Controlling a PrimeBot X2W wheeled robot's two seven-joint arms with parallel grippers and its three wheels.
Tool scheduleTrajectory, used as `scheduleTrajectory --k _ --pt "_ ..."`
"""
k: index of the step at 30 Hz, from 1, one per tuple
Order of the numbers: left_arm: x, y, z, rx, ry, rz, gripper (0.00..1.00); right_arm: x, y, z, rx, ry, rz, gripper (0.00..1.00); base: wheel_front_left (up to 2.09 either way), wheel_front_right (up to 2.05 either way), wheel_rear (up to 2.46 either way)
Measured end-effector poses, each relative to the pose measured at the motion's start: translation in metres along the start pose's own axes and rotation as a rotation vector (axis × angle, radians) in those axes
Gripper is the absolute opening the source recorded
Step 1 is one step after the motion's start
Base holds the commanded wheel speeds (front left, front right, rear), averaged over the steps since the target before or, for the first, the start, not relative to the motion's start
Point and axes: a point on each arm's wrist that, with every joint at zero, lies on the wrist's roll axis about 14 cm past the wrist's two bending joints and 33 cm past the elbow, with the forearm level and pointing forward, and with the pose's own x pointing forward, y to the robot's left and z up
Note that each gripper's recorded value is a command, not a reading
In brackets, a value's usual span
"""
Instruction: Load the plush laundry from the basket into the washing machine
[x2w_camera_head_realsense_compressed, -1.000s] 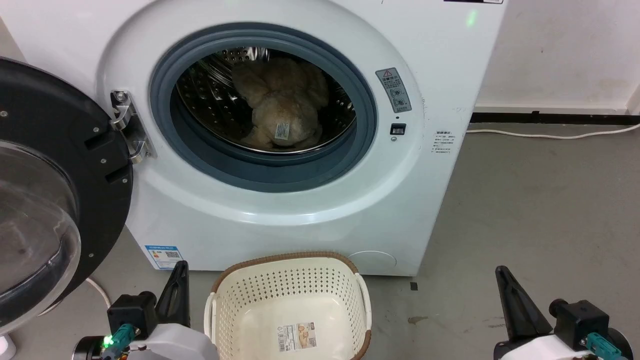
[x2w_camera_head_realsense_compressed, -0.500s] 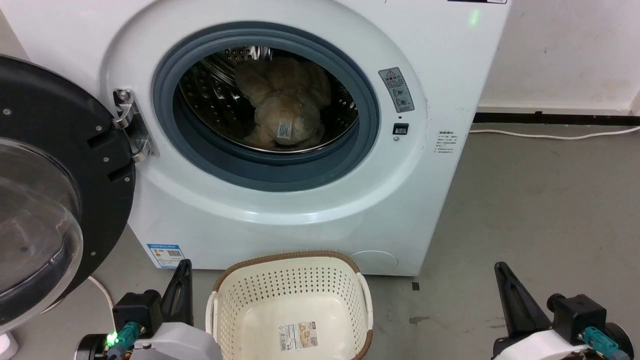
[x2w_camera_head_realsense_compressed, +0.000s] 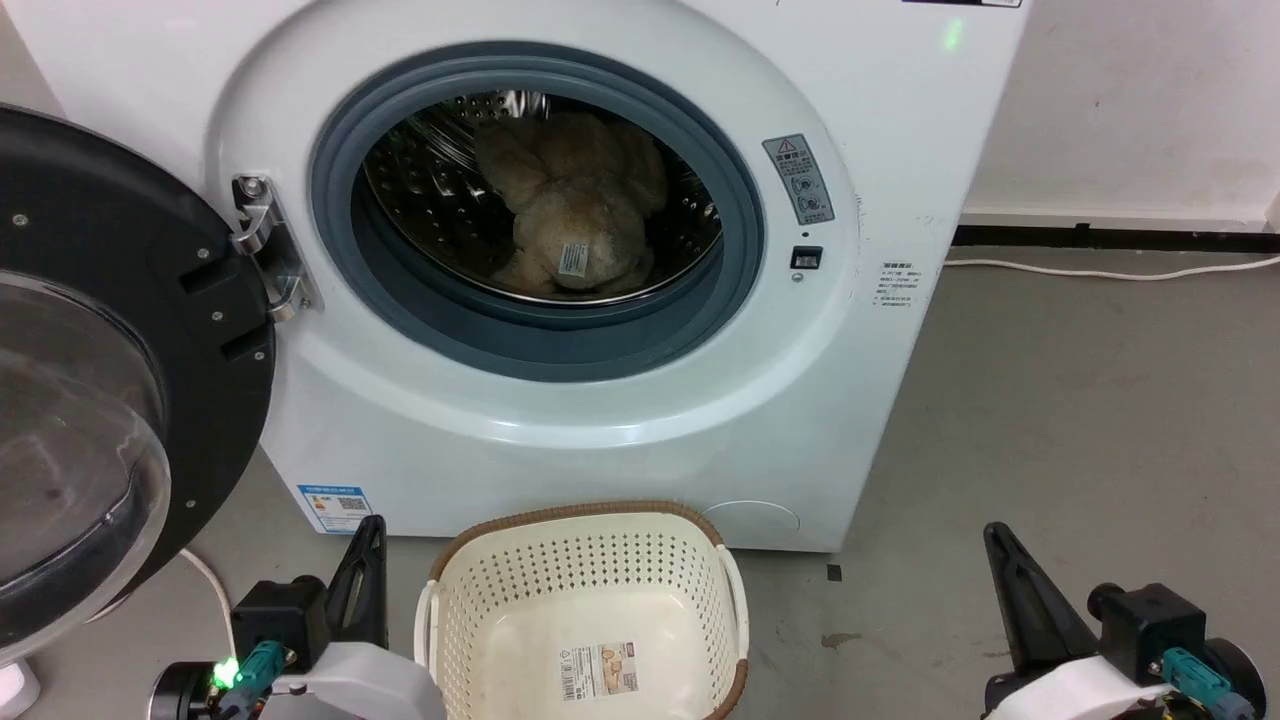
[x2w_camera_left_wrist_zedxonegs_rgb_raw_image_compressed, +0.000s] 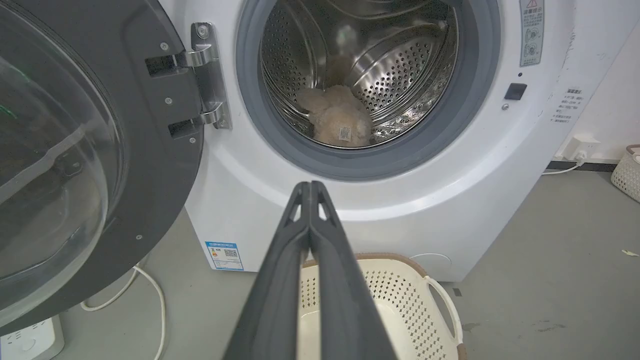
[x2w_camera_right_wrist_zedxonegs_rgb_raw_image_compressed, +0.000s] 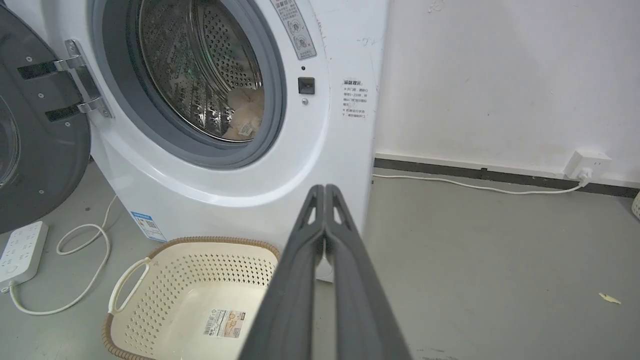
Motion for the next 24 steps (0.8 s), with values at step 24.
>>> scheduleTrajectory --k 24 --pt "-0.0002 0.0003 0.0031 0.026 0.001 0.008 0.00 0.0074 0.0035 0.0048 -0.032 0.011 0.014 0.00 0.00 0.00 0.00"
